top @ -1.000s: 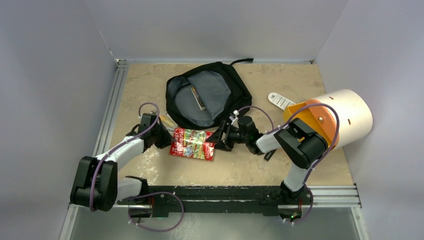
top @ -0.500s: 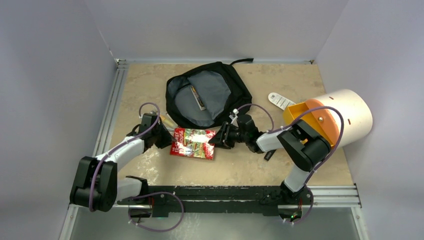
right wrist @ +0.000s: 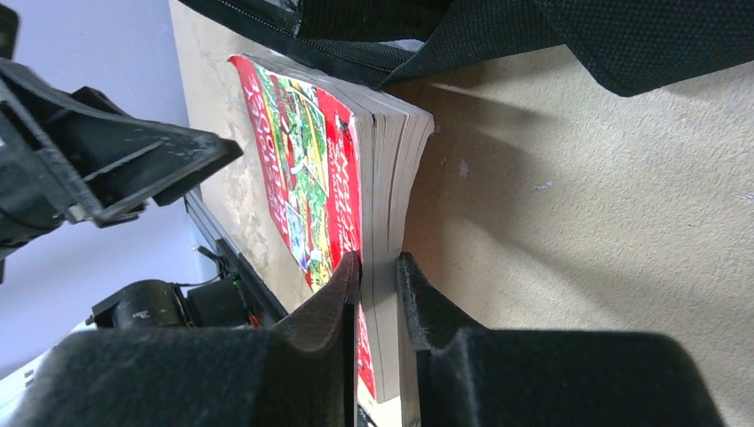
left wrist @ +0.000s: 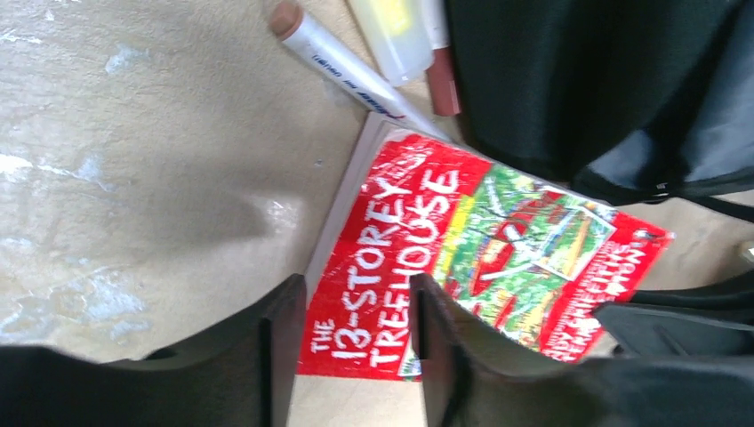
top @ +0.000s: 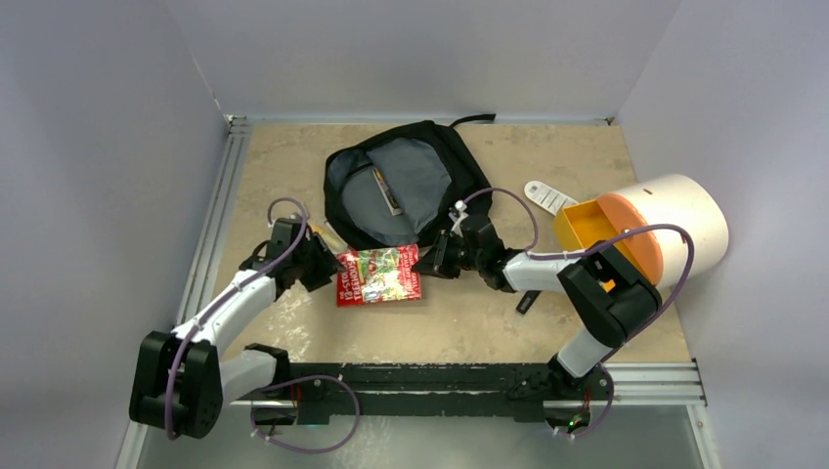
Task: Pack the student bag
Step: Pick up the book from the center of the board.
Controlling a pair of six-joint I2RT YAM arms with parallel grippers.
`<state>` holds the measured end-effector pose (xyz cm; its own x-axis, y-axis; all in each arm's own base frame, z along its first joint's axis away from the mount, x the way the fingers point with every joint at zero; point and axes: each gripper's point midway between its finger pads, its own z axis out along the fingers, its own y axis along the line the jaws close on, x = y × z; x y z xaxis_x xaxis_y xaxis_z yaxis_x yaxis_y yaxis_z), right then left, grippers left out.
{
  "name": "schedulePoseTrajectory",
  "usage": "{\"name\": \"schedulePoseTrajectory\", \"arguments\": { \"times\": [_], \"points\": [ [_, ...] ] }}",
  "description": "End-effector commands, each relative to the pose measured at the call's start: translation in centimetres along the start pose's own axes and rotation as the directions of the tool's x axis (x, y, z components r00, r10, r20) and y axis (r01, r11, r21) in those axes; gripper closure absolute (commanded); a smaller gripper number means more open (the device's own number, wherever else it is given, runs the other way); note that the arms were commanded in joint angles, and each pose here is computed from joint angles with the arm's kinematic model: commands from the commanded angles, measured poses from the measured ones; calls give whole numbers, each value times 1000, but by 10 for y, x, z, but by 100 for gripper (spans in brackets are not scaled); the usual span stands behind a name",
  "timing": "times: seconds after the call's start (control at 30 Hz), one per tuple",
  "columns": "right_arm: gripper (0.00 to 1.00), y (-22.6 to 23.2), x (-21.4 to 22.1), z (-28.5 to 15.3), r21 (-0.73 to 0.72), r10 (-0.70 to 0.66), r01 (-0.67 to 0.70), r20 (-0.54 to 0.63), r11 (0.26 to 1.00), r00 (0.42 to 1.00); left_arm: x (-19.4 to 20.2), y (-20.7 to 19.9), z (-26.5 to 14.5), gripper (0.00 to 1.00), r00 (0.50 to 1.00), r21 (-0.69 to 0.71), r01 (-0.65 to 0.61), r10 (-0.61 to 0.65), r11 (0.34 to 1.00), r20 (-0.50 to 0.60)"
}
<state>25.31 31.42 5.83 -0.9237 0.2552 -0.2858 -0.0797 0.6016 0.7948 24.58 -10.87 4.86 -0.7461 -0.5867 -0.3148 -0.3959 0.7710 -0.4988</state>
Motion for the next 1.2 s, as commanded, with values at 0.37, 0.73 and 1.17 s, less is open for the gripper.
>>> {"name": "schedulePoseTrajectory", "arguments": {
  "times": [0.37,0.73,1.17],
  "points": [
    [100,32,-14,-9,-90,75,-71,46,993,996,49,-35,-46,22,935,236,342,-304,910,-182],
    [100,53,-9,-19,-194,178,-172,13,966,984,65,-36,-37,20,902,267,422,-373,866,-216],
    [100,58,0,-27,-219,192,-192,-22,957,981,69,-49,-10,22,868,293,491,-434,820,-240]
  ]
}}
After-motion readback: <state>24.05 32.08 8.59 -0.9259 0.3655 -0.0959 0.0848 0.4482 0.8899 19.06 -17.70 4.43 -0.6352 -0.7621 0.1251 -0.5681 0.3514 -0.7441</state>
